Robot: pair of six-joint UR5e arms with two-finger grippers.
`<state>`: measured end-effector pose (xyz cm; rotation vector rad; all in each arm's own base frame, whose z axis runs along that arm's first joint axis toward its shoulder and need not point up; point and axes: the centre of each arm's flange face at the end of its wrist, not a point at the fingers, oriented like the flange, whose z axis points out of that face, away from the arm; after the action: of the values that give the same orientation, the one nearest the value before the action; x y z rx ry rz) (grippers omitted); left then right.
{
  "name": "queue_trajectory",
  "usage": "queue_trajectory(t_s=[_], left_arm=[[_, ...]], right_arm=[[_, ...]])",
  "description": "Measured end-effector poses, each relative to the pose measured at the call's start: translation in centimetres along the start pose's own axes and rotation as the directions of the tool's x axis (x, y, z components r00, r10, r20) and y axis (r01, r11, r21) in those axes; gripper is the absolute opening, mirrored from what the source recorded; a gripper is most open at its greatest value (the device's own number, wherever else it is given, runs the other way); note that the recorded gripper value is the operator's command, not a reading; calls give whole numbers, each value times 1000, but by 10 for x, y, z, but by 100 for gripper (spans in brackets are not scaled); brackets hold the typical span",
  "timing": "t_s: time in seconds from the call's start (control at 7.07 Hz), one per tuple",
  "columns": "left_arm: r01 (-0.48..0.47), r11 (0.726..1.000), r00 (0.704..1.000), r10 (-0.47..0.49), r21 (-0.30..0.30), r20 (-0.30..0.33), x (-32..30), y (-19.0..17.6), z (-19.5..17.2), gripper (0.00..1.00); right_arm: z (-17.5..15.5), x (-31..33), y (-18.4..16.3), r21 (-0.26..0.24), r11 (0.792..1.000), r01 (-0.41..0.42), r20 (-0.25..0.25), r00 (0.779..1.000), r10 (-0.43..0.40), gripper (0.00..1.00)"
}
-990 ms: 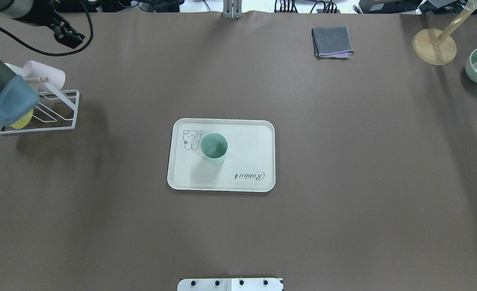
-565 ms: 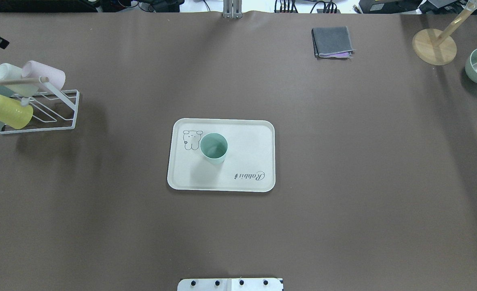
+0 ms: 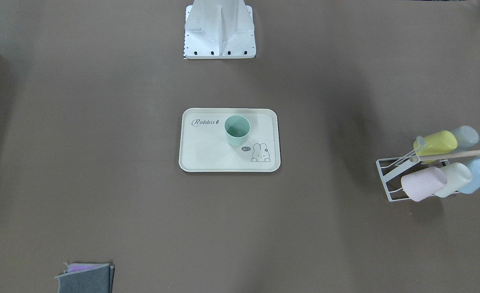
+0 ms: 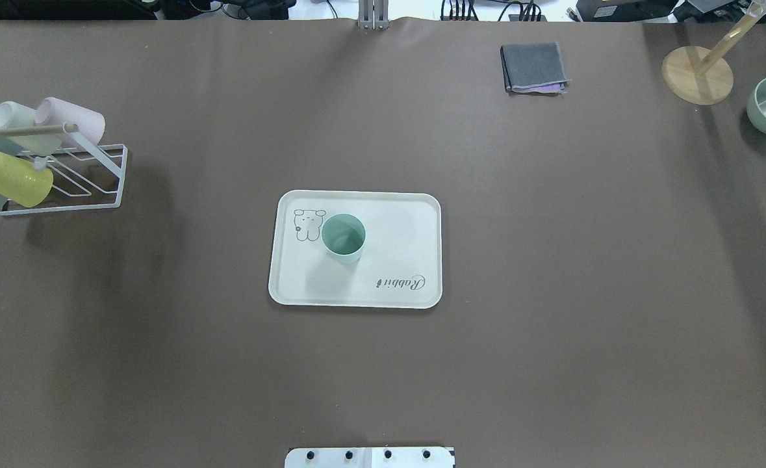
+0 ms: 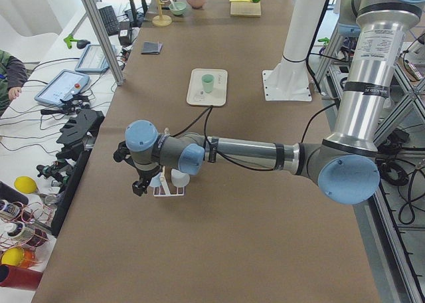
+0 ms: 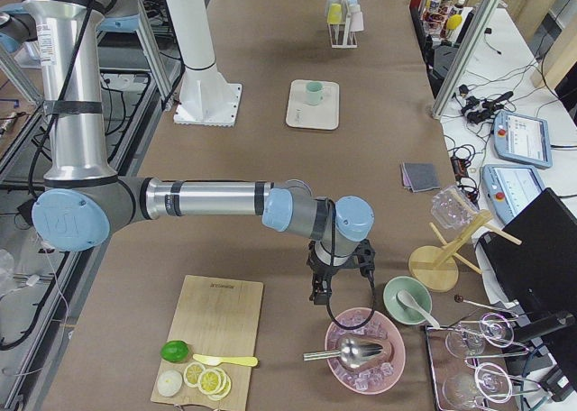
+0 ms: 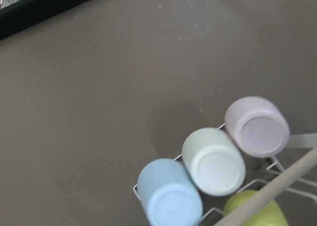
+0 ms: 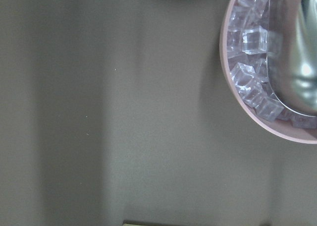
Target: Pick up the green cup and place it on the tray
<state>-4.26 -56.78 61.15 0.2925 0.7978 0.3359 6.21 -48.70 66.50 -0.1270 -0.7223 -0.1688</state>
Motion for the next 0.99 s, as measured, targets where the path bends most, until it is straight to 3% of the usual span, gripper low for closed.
queue_trajectory(t_s=[0.42,0.99], left_arm=[[176,975,984,-174,-136,27,-31,76,11,98],[241,956,970,-240,-166,29,-13,102,-14,98]], right_arm=[[0,0,0,0,1000,0,0,1000,0,100],[0,0,-1,1,1000,1,0,1000,-1,100]])
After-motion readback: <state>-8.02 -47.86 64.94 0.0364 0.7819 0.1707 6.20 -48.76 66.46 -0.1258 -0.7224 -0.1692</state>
